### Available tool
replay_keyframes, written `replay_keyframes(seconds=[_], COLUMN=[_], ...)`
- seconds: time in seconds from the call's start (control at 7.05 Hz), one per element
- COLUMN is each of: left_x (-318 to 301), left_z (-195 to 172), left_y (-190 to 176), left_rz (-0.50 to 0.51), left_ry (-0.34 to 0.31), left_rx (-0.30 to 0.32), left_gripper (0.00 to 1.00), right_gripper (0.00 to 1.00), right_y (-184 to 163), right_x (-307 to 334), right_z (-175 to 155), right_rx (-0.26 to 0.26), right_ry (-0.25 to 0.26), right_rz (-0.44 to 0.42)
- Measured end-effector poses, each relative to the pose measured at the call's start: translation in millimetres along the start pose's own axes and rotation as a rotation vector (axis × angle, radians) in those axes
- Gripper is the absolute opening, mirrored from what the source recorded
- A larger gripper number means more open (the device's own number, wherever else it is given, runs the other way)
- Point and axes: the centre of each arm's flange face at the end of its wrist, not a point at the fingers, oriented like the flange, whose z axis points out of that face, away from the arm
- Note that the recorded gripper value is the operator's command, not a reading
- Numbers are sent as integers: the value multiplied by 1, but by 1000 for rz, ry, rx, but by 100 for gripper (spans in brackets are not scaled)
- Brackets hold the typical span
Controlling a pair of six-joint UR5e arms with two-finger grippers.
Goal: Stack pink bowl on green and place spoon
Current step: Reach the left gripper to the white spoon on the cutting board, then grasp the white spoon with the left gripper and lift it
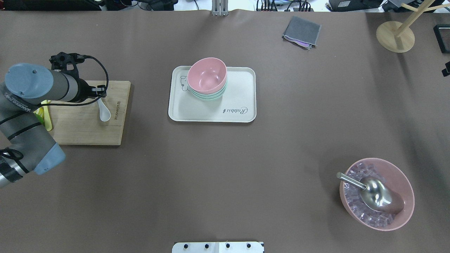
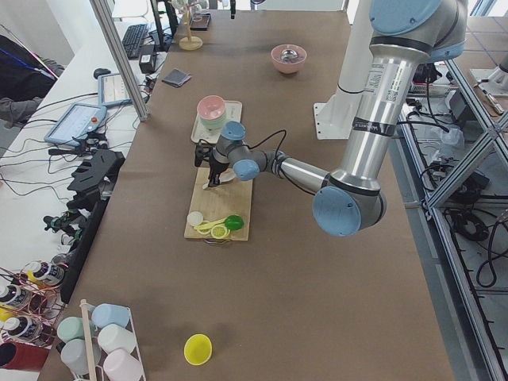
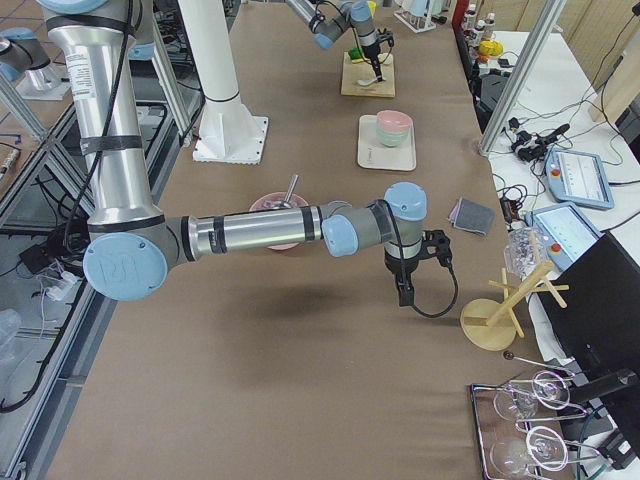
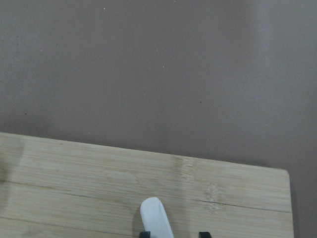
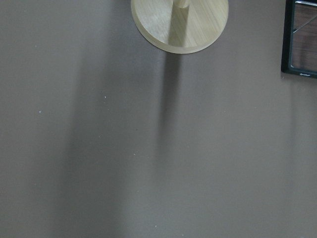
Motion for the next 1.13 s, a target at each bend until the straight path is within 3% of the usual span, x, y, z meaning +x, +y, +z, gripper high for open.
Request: replay_keyframes(seconds=[0.14, 0.43, 0.85, 1.13], left_x=[-3, -3, 17, 72], left_z=[1, 0, -23, -54], left_y=[3, 4, 1, -16], left_rz=[0, -1, -47, -263], left_ry=[-3, -2, 49, 146], left_rx=[-1, 0, 18, 47], left_gripper=[27, 0, 0, 0], right_gripper=[100, 100, 100, 100], right_y=[0, 0, 5, 12], right_x=[1, 0, 3, 9], right_z=[0, -2, 1, 7], right_rx=[1, 4, -4, -18], right_ry=[0, 0, 2, 5], right_rz=[0, 3, 7, 19])
